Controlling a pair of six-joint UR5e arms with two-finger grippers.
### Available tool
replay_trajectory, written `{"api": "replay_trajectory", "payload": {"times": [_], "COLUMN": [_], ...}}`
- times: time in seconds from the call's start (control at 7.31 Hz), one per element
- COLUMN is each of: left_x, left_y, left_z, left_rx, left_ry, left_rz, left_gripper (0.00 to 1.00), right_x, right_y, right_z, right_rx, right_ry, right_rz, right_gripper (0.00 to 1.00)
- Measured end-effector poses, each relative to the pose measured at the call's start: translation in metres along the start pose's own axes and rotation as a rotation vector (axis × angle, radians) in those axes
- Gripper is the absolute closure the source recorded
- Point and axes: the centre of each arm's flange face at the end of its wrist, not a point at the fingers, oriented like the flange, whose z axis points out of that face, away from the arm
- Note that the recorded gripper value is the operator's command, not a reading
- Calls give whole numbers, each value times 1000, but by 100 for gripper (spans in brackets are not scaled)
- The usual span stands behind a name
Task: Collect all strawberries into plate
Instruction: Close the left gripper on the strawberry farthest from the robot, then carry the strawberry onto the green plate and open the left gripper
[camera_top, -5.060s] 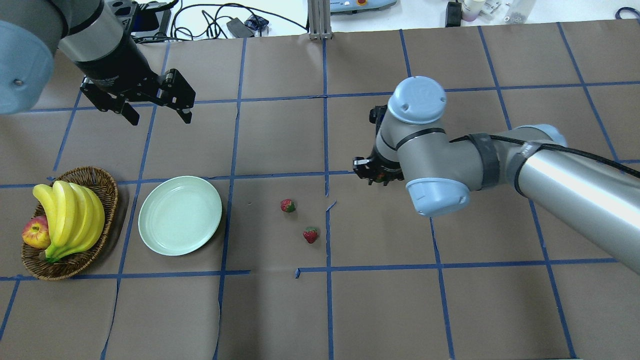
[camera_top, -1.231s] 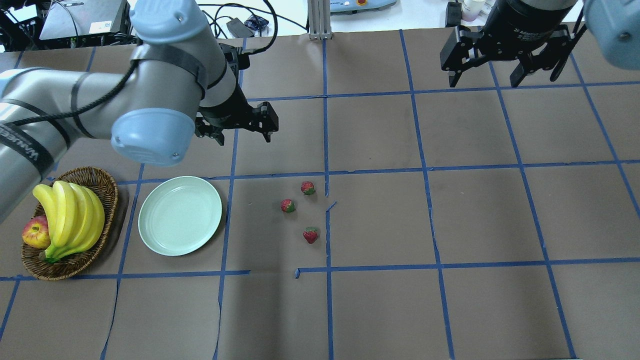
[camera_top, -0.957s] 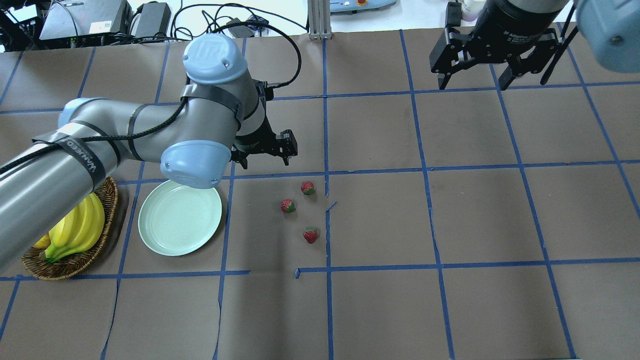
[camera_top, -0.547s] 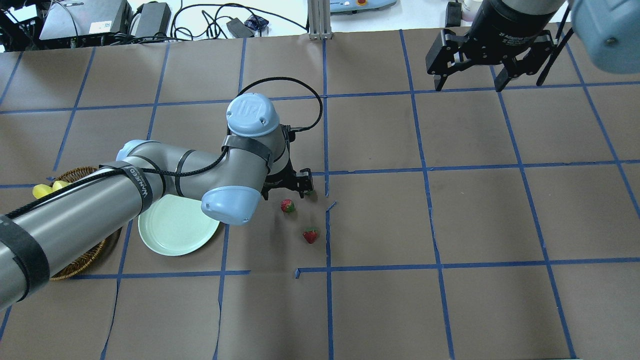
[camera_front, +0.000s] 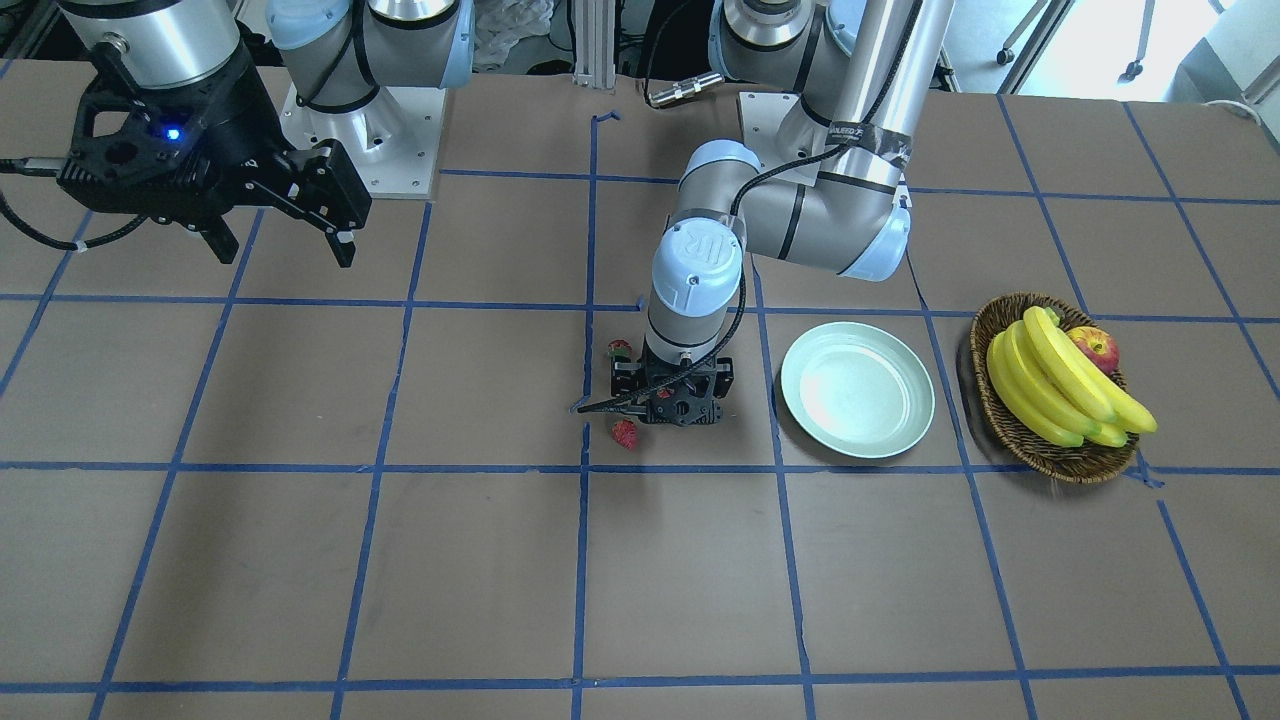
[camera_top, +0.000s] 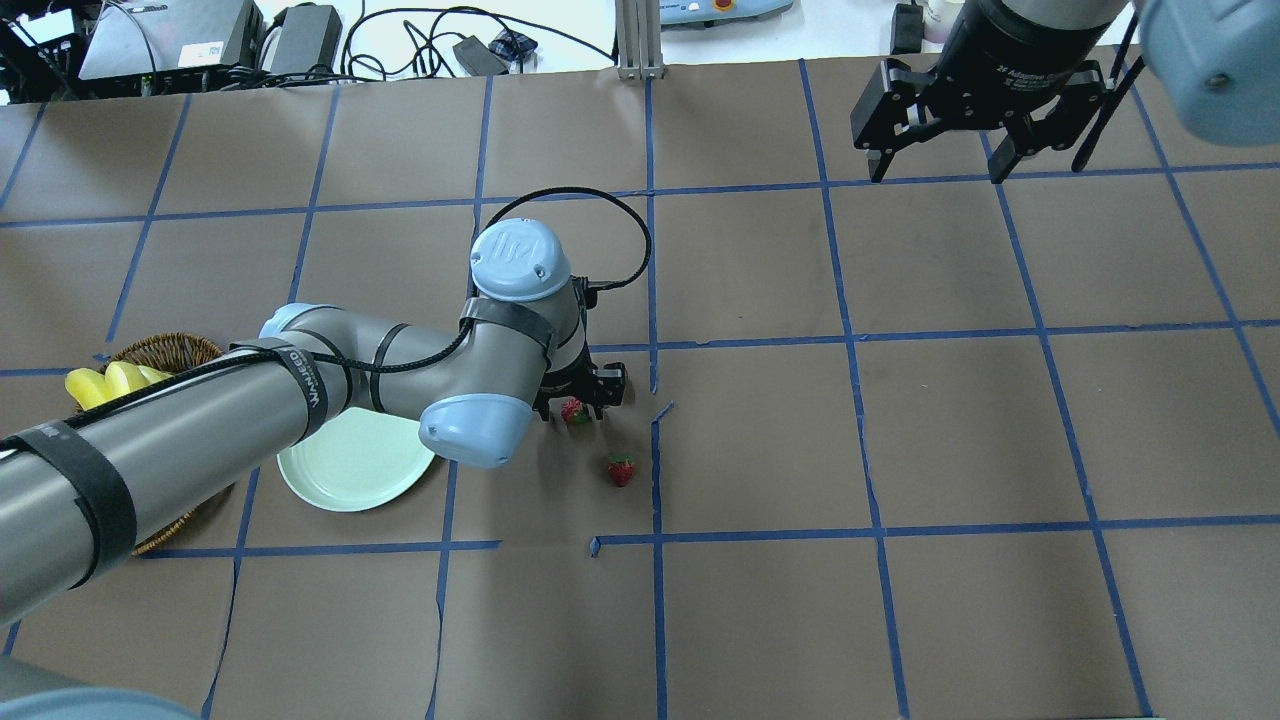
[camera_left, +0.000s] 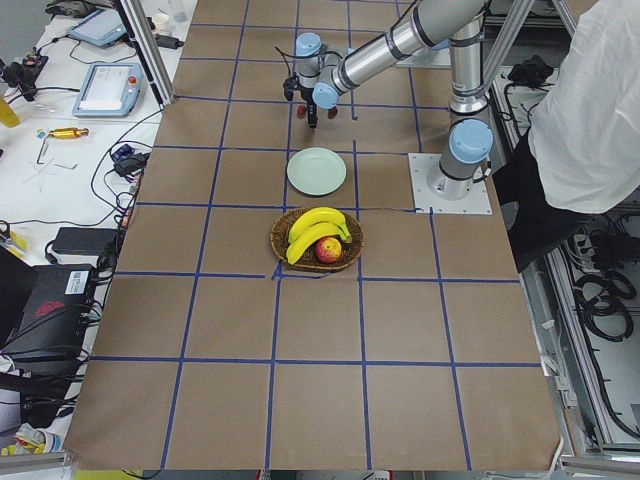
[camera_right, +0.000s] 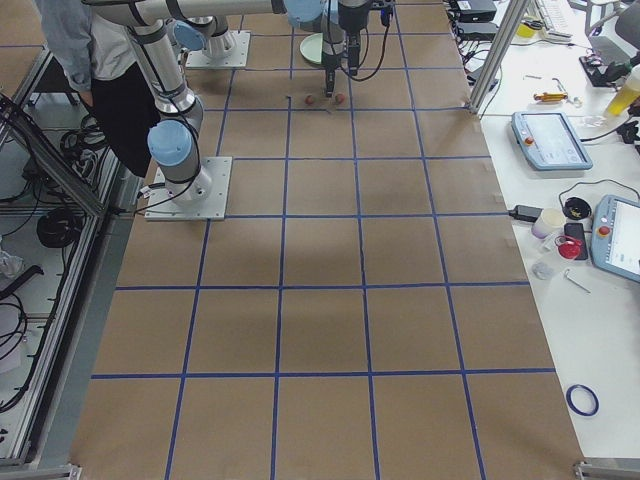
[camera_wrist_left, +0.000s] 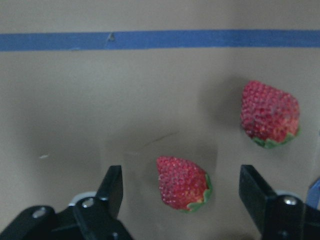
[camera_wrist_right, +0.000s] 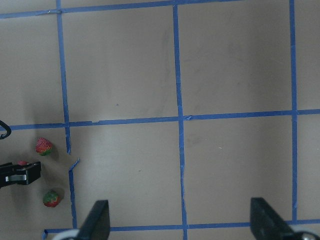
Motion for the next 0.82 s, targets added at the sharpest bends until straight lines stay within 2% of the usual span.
{"api": "replay_trajectory", "payload": {"times": [0.27,0.41,0.55,0.82], "left_x": [-1,-7,-21,-82], "left_y": [-3,-6,-11,-23], "left_z": [-7,-17,-28,-58], "left_rx": [18,36,45,25], "left_ry": [-11,-36,-70,-133], "left_rz": [23,65,102,133], "left_gripper": [100,100,100,100], "right_x": [0,0,0,0], "right_y": [-1,-1,-1,-1], "right_z": [0,0,0,0], "right_rx": [1,2,2,0], "right_ry": [2,3,3,0], "right_rz": [1,1,1,1], "right_gripper": [0,0,0,0]}}
